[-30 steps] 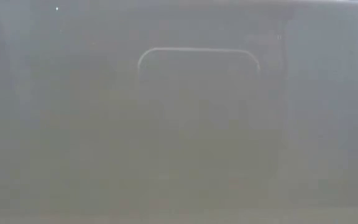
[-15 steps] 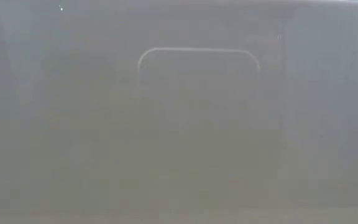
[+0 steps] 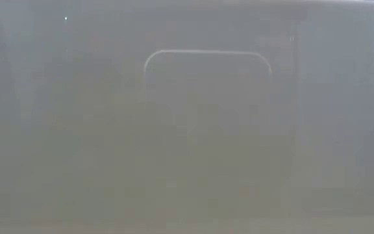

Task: Pick & Place First Aid Supplies
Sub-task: Put the blue alcohol pad into the top gray bin

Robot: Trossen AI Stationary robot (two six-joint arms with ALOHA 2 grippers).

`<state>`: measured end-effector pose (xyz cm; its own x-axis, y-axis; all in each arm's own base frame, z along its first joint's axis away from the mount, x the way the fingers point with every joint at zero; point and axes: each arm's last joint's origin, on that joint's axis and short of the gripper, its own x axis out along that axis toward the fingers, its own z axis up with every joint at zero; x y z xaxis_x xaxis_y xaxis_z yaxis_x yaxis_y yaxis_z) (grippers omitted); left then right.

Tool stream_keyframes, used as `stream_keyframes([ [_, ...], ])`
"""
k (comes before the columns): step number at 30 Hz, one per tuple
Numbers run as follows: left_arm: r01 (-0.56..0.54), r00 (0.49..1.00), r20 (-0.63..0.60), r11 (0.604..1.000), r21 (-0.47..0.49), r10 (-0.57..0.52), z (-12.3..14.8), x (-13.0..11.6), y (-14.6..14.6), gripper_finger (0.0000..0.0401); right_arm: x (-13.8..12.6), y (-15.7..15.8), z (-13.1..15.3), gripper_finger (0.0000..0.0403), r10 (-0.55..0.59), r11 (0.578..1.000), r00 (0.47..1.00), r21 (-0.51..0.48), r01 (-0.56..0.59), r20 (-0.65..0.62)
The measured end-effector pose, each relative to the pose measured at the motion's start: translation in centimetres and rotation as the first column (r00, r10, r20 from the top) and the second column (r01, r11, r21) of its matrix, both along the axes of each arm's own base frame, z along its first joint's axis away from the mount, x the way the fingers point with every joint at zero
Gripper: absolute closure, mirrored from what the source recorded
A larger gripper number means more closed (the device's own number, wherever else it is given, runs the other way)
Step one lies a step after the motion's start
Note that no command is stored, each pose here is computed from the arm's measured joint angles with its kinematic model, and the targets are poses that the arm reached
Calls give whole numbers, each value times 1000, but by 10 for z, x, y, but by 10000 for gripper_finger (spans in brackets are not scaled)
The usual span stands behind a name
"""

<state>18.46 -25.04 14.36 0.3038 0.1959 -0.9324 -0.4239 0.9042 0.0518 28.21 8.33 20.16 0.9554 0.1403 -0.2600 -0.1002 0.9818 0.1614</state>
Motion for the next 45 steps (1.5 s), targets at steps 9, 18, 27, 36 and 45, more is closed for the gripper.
stream_keyframes([
  [9, -128, 992, -5, 991, -36, 127, -17, -8, 11, 341, 0, 0, 0, 249, -3, 1000, 1000, 10, 3, -1],
  [18, -201, 979, 16, 978, -52, 202, -19, -10, 14, 394, 0, 0, 0, 249, -5, 1000, 1000, 18, 5, -3],
  [27, -138, 981, 136, 990, -27, 140, 2, -6, 14, 400, 0, 0, 0, 249, -7, 1000, 1000, 26, 7, -3],
  [36, -113, 981, 157, 993, -29, 116, 12, -4, 12, 400, 0, 0, 0, 249, -7, 1000, 1000, 26, 7, -3],
  [45, -297, 951, 91, 955, -5, 296, 10, -13, 22, 377, 0, 0, 0, 249, -7, 1000, 1000, 26, 7, -3],
])
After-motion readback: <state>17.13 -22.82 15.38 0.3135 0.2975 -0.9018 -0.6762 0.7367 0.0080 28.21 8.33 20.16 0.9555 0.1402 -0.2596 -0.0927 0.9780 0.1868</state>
